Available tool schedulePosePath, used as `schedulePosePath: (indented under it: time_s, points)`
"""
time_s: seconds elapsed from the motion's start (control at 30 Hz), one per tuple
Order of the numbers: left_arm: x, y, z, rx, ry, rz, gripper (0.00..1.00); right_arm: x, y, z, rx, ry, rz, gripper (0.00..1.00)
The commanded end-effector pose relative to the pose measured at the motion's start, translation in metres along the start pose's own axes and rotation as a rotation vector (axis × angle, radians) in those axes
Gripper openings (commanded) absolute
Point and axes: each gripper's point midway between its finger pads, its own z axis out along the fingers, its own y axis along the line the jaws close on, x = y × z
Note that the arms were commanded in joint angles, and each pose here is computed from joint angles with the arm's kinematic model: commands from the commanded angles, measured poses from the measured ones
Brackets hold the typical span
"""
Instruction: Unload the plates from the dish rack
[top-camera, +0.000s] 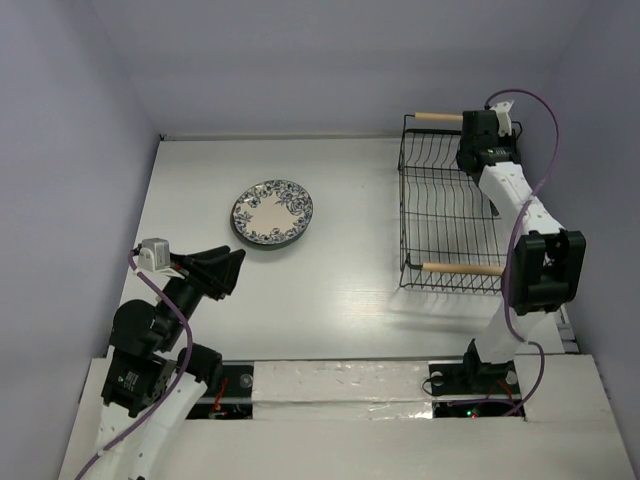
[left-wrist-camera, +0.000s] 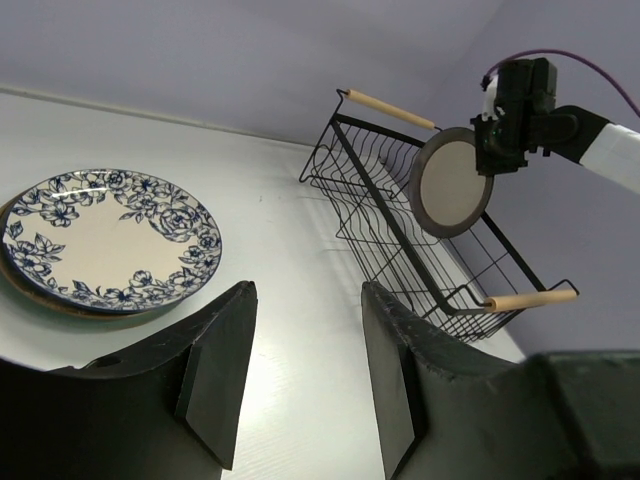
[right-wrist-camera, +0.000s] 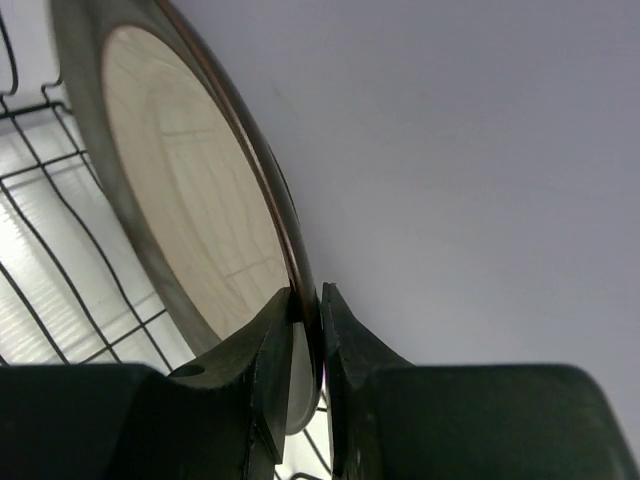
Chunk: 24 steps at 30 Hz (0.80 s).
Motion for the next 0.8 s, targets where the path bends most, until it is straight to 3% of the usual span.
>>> schedulePosePath:
  time_s: [0.0,0.23,0.4,0.77]
  points:
    - [-0.004,-0.007,0.003,0.034,-0.019,0.0,0.43,-0.04,-0.072,-0.031,0.161,-0.105,0.187,0.0]
    - [-0.005,-0.006,0.002,0.033,-0.02,0.0,0.43,-0.059,-0.099,-0.056,0.151,-0.164,0.329,0.0]
    - [-0.005,-0.006,0.002,0.032,-0.02,0.0,0.44,-0.091,-0.111,-0.098,-0.049,-0.28,0.577,0.0]
    - [-0.003,-0.004,0.004,0.019,-0.01,-0.003,0.44,-0.14,-0.109,-0.177,-0.495,-0.419,0.832,0.0]
